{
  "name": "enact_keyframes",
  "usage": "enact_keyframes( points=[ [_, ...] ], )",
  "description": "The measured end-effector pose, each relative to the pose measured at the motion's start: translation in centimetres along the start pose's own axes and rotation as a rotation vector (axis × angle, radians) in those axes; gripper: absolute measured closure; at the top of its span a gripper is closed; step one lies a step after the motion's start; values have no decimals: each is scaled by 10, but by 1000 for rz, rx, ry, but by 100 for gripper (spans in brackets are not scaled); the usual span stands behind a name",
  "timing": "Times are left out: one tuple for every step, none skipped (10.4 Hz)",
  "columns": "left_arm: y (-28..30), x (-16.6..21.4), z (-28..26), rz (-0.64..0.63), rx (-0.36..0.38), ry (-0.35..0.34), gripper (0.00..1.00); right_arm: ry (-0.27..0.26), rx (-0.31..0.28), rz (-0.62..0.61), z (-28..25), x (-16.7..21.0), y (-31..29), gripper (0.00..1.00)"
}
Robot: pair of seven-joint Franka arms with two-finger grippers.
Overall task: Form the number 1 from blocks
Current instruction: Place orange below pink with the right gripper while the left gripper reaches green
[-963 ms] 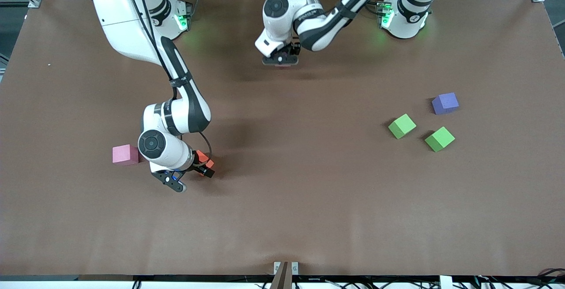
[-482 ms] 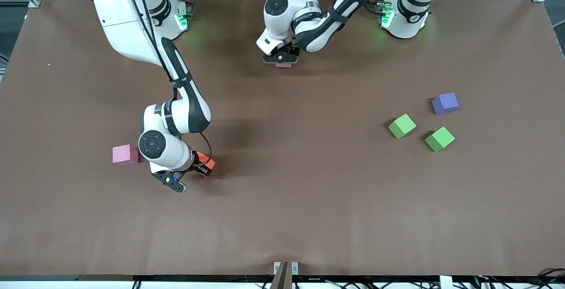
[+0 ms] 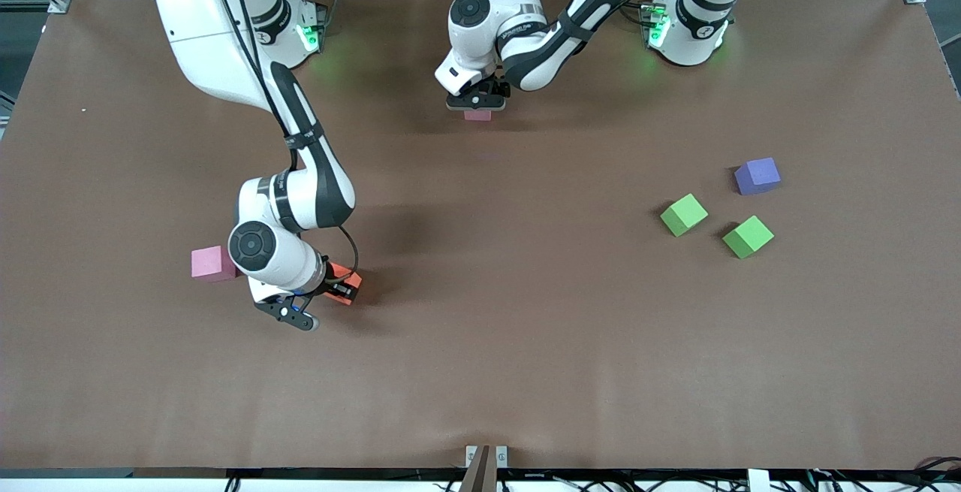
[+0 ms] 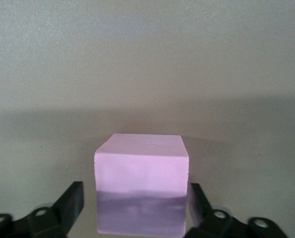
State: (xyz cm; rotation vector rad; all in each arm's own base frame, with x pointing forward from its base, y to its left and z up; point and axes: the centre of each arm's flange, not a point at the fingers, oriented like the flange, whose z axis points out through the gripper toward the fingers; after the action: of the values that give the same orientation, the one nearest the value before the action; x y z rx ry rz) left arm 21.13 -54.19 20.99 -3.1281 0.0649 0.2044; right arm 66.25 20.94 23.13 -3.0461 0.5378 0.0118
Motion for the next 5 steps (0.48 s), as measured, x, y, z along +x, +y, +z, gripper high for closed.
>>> enact_keyframes(
  points=[
    [0, 2, -6, -2, -2, 9, 0, 17, 17, -66, -20, 1, -2, 38],
    [-1, 7, -14, -12, 1, 20, 0, 36, 29, -138, -42, 4, -1, 38],
    [-6, 19, -25, -42, 3, 34, 0, 51, 35, -205, -61, 4, 1, 38],
    [-18, 43, -40, -96, 0, 54, 0, 58, 37, -254, -73, 2, 2, 38],
    [-37, 76, -58, -163, -8, 75, 0, 60, 37, -286, -79, -5, -3, 38]
  ],
)
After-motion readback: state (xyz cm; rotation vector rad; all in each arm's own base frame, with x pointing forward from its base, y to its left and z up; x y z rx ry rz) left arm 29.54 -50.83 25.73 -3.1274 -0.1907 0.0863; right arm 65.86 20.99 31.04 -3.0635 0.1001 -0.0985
